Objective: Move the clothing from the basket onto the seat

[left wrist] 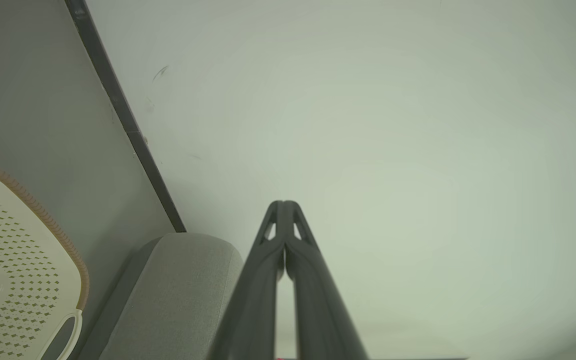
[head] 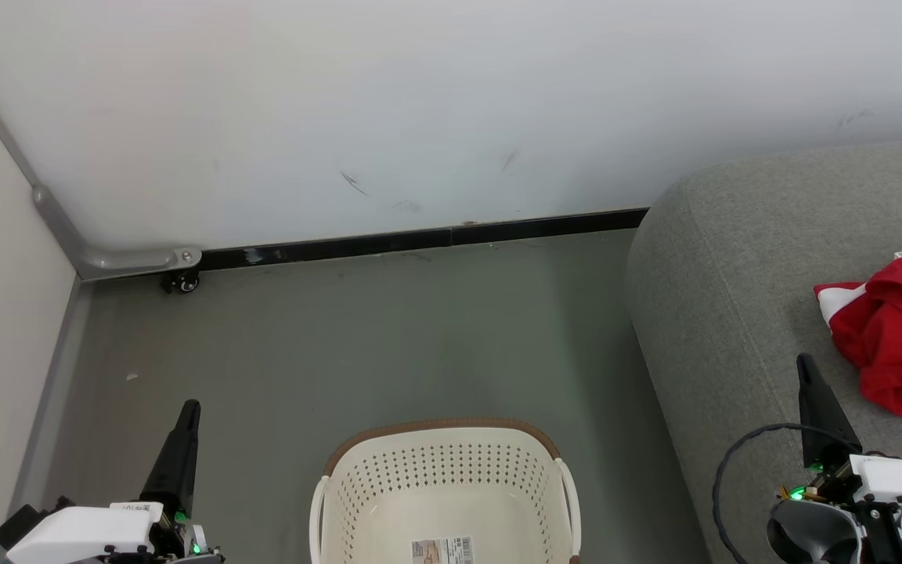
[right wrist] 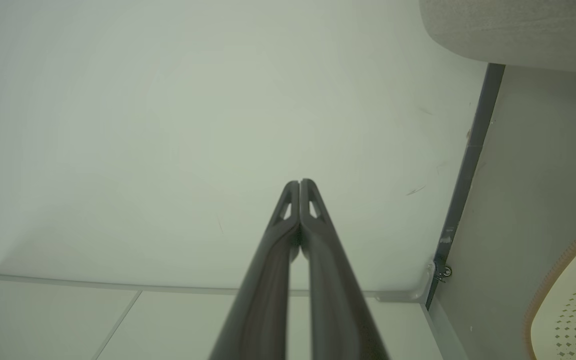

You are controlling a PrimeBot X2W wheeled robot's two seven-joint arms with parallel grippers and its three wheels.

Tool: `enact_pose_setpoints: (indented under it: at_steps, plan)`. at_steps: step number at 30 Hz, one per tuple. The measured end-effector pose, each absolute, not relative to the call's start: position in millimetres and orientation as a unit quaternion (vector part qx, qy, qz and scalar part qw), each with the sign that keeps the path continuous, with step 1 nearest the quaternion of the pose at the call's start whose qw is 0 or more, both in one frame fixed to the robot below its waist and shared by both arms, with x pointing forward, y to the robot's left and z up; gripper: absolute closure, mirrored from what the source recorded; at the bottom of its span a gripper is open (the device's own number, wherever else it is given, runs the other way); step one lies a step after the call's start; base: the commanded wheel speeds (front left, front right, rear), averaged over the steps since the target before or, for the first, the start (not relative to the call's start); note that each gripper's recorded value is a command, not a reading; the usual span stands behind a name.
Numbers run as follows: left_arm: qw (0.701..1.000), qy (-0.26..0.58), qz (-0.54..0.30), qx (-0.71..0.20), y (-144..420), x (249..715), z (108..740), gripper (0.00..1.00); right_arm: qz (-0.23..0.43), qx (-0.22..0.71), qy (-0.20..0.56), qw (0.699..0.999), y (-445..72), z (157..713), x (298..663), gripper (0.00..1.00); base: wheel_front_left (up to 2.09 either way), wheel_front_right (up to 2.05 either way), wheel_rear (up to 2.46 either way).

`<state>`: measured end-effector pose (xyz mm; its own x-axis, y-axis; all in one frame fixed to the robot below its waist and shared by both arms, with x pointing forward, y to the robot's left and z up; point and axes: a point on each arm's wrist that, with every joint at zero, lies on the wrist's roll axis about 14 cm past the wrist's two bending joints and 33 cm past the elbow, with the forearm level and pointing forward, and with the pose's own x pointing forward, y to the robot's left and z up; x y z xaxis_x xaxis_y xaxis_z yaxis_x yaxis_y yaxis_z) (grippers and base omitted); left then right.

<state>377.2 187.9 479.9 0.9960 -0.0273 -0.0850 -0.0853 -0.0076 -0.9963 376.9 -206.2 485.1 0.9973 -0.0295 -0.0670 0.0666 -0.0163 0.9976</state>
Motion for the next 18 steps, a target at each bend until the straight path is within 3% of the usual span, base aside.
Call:
enact_pose_setpoints:
  at_steps: [18]
  plan:
    - [0.703, 0.040, 0.020, -0.710, 187.8, 377.2, 480.0, 1.00, -0.034, 0.712, 0.013, 0.702, -206.3, 485.0, 376.8, 1.00, 0.00, 0.00, 0.00]
